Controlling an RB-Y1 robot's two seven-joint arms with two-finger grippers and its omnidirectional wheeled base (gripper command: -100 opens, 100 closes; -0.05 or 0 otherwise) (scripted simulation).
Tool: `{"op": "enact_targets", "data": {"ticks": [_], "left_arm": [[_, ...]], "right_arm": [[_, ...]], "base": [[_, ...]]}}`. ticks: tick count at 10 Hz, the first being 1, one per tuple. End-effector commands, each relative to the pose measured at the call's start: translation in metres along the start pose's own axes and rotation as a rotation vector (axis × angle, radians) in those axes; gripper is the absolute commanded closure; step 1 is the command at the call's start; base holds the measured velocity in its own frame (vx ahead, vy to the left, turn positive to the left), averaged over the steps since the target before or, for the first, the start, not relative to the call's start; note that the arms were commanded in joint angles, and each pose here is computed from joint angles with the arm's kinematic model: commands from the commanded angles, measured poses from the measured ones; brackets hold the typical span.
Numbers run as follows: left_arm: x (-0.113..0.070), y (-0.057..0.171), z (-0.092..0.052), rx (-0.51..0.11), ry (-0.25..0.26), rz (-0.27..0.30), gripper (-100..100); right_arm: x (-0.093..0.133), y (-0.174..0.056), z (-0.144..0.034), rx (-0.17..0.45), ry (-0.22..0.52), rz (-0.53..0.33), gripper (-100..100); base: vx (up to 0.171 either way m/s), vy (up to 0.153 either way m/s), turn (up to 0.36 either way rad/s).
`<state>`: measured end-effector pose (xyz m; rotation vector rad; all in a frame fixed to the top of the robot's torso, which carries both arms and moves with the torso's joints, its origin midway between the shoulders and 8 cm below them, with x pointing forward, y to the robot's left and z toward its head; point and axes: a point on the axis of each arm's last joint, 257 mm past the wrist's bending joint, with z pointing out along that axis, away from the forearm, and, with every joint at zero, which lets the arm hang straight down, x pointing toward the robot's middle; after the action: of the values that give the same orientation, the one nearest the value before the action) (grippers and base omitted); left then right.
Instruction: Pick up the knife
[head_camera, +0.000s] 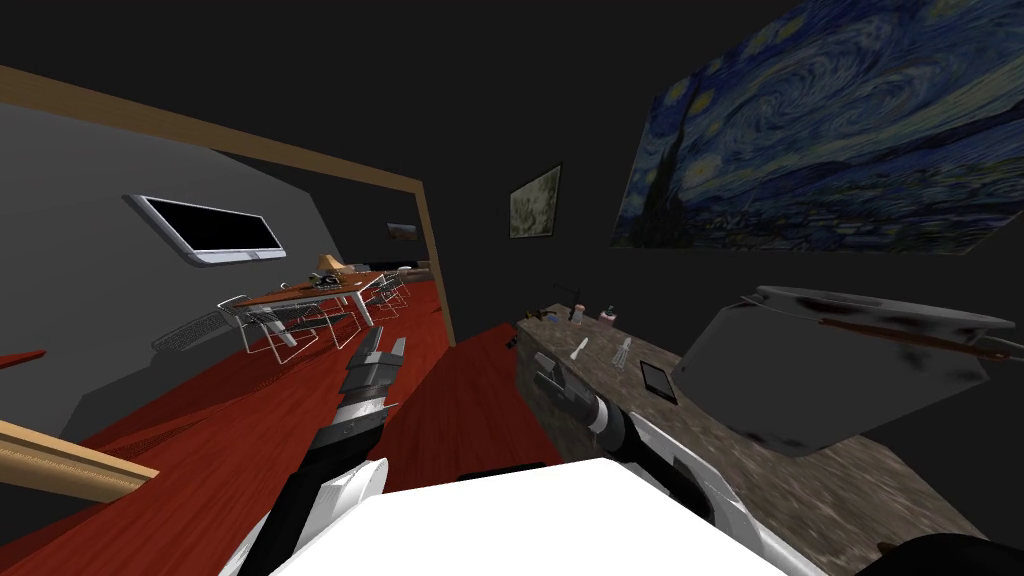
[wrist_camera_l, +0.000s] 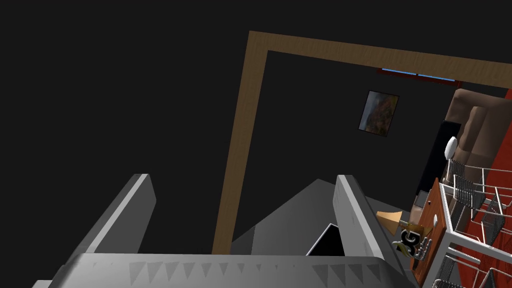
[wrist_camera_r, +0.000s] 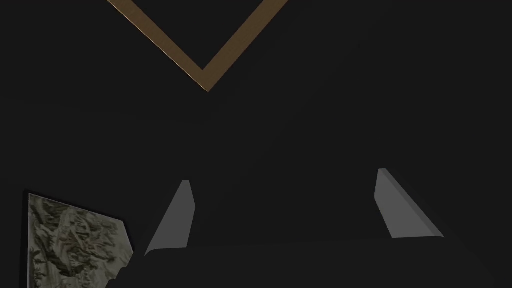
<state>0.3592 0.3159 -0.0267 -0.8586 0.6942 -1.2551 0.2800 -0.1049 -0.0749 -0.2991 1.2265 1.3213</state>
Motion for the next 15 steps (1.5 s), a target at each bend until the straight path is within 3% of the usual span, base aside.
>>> {"op": "enact_targets", "data": {"ticks": [1, 2, 3, 5, 10, 12, 15], "left_arm": [[0.0, 0.0, 0.0, 0.0, 0.0, 0.0, 0], [0.0, 0.0, 0.0, 0.0, 0.0, 0.0, 0], [0.0, 0.0, 0.0, 0.0, 0.0, 0.0, 0], [0.0, 0.0, 0.0, 0.0, 0.0, 0.0, 0], [0.0, 0.0, 0.0, 0.0, 0.0, 0.0, 0], [0.0, 0.0, 0.0, 0.0, 0.0, 0.0, 0], [0.0, 0.0, 0.0, 0.0, 0.0, 0.0, 0]], "right_arm": [[0.02, 0.003, -0.007, -0.015, 0.07, -0.039, -100], [0.023, 0.002, -0.011, -0.016, 0.099, -0.05, -100], [0.039, 0.003, -0.018, -0.028, 0.148, -0.079, -100], [0.042, 0.002, -0.024, -0.029, 0.187, -0.094, -100], [0.094, -0.002, -0.071, -0.064, 0.411, -0.203, -100], [0.095, -0.005, -0.081, -0.069, 0.453, -0.23, -100], [0.122, -0.012, -0.125, -0.091, 0.608, -0.303, -100]], "base": [[0.022, 0.051, 0.023], [0.019, 0.044, 0.007], [0.03, 0.044, 0.024], [0.023, 0.034, 0.006], [0.048, 0.043, 0.031], [0.045, 0.025, 0.007], [0.067, 0.029, 0.049]]}}
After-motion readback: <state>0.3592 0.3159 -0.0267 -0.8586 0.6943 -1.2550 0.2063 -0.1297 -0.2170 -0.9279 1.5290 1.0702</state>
